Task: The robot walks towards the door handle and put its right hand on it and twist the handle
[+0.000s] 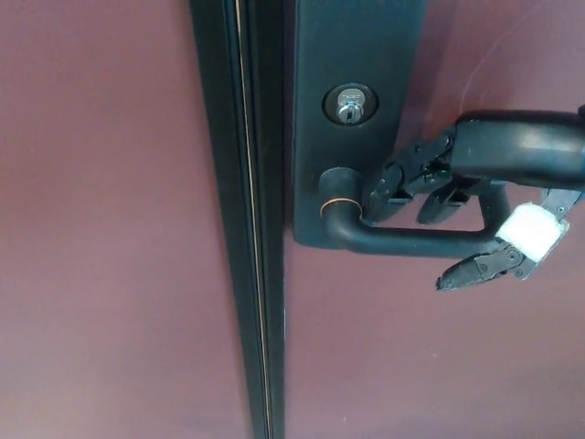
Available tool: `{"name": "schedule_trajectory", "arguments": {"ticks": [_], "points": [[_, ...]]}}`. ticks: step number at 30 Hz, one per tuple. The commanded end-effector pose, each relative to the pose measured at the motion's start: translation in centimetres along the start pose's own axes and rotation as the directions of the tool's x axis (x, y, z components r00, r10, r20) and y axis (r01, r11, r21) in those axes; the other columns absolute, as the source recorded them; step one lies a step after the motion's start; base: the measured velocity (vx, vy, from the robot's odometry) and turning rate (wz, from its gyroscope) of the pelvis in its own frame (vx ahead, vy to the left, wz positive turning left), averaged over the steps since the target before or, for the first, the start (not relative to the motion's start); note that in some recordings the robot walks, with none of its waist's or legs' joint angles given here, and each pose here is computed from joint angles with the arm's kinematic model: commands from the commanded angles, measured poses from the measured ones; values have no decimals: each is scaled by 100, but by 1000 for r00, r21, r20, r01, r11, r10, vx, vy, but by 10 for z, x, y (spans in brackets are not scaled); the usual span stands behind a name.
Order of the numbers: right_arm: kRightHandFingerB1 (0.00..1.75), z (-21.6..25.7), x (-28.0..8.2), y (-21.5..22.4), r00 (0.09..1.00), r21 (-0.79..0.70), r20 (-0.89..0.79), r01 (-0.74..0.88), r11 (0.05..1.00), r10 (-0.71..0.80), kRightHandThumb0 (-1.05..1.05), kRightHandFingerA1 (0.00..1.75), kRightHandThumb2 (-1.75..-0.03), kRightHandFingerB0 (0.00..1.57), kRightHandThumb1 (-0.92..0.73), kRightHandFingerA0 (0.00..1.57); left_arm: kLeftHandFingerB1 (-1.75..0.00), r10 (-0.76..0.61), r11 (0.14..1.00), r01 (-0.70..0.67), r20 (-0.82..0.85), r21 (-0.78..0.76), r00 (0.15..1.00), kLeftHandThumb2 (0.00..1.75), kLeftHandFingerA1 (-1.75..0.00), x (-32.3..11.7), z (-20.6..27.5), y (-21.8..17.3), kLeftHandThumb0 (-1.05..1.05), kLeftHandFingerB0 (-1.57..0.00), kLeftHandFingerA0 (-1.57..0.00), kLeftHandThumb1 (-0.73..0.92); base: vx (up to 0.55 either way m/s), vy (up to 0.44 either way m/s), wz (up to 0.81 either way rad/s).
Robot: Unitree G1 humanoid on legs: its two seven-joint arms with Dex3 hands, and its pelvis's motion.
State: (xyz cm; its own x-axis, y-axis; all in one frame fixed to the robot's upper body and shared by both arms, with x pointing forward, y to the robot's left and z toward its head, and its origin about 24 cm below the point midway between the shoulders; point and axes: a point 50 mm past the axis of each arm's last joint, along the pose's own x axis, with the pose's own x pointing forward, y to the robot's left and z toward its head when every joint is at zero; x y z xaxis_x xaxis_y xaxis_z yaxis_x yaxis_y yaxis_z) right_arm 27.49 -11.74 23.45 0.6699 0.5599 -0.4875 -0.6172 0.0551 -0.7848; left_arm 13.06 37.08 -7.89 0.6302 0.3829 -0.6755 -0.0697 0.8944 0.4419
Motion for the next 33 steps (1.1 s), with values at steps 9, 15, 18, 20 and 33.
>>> {"name": "schedule_trajectory", "arguments": {"ticks": [9,15,18,20,33], "points": [[34,-8,22,32,992,8,-24,-124,992,124,-57,42,-57,34,-54,47,-51,0,1000,0,-10,9,1000,68,-56,-1,-1,4,-40,-49,-58,39,0,0,0],[34,-9,25,43,988,16,-35,-147,989,148,-57,42,-57,34,-54,47,-51,-11,1000,11,-15,-16,1000,68,-56,-3,-6,4,-40,-50,-59,39,0,0,0],[34,-9,27,48,987,16,-38,-157,988,157,-57,42,-57,33,-54,48,-51,1,1000,-1,-18,-12,1000,68,-56,-4,-8,4,-40,-50,-59,39,0,0,0],[34,-10,27,49,986,15,-40,-158,987,159,-57,42,-57,33,-54,48,-51,-1,1000,1,-19,-4,1000,68,-56,-3,-8,3,-40,-50,-59,39,0,0,0],[34,-8,25,40,989,-3,-39,-145,989,145,-57,42,-57,34,-54,48,-50,0,1000,0,-28,0,1000,68,-56,-2,-6,4,-40,-49,-57,39,0,0,0]]}}
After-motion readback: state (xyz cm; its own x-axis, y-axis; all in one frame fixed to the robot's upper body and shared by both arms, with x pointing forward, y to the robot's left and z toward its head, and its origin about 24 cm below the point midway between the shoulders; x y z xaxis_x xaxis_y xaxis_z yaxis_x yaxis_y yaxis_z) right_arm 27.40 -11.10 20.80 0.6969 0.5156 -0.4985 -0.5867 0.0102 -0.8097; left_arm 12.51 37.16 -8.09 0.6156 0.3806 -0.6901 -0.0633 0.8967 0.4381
